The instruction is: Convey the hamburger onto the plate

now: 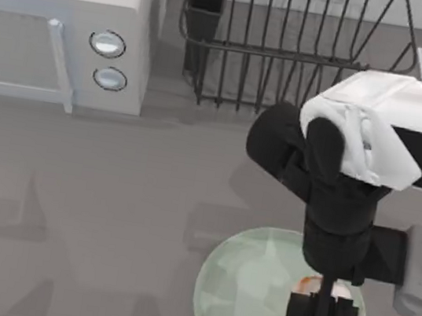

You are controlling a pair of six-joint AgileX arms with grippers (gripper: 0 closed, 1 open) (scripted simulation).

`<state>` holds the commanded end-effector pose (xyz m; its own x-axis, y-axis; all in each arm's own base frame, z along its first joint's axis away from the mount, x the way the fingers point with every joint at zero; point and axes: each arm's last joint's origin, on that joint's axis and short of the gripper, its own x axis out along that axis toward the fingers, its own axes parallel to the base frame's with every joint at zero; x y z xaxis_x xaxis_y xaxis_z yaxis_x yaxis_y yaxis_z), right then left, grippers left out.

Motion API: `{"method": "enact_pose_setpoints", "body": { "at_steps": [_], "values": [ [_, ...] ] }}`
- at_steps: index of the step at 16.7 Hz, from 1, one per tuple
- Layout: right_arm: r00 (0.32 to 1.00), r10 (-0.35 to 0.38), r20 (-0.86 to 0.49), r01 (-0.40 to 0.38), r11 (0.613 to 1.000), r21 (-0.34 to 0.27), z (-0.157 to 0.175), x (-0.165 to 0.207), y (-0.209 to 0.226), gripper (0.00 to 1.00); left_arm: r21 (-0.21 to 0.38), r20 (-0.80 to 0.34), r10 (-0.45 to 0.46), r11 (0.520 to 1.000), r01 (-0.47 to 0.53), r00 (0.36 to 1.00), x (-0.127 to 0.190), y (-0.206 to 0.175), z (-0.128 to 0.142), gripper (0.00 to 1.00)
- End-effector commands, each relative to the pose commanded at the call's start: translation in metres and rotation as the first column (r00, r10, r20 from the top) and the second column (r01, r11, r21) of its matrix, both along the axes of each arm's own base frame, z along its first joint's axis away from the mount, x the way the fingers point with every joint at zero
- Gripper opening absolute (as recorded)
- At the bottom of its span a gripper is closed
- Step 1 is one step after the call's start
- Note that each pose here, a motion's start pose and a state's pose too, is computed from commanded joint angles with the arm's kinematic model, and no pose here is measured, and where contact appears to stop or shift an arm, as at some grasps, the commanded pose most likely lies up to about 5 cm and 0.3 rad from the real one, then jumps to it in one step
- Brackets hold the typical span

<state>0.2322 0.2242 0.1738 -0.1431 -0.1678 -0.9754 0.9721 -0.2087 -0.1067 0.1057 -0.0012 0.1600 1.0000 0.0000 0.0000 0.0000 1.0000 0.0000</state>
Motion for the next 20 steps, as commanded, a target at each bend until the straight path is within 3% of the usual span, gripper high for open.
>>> {"method": "enact_pose_setpoints", "body": {
  "at_steps": [2, 5, 13, 20],
  "values": [
    [0.992, 0.115, 0.041, -0.117, 0.992, 0.037, 0.011, -0.002, 0.014, 0.0, 0.0, 0.0, 0.0, 1.0, 0.0, 1.0, 0.0, 0.0, 0.0, 1.0],
    [0.977, 0.191, 0.09, -0.197, 0.978, 0.063, 0.022, -0.003, 0.026, 0.0, 0.0, 0.0, 0.0, 1.0, 0.0, 1.0, 0.0, 0.0, 0.0, 1.0],
    [0.977, 0.192, 0.094, -0.199, 0.978, 0.064, 0.019, -0.002, 0.026, 0.0, 0.0, 0.0, 0.0, 1.0, 0.0, 1.0, 0.0, 0.0, 0.0, 1.0],
    [0.976, 0.198, 0.09, -0.204, 0.977, 0.067, -0.019, -0.004, 0.024, 0.0, 0.0, 0.0, 0.0, 1.0, 0.0, 1.0, 0.0, 0.0, 0.0, 1.0]
  ]
}}
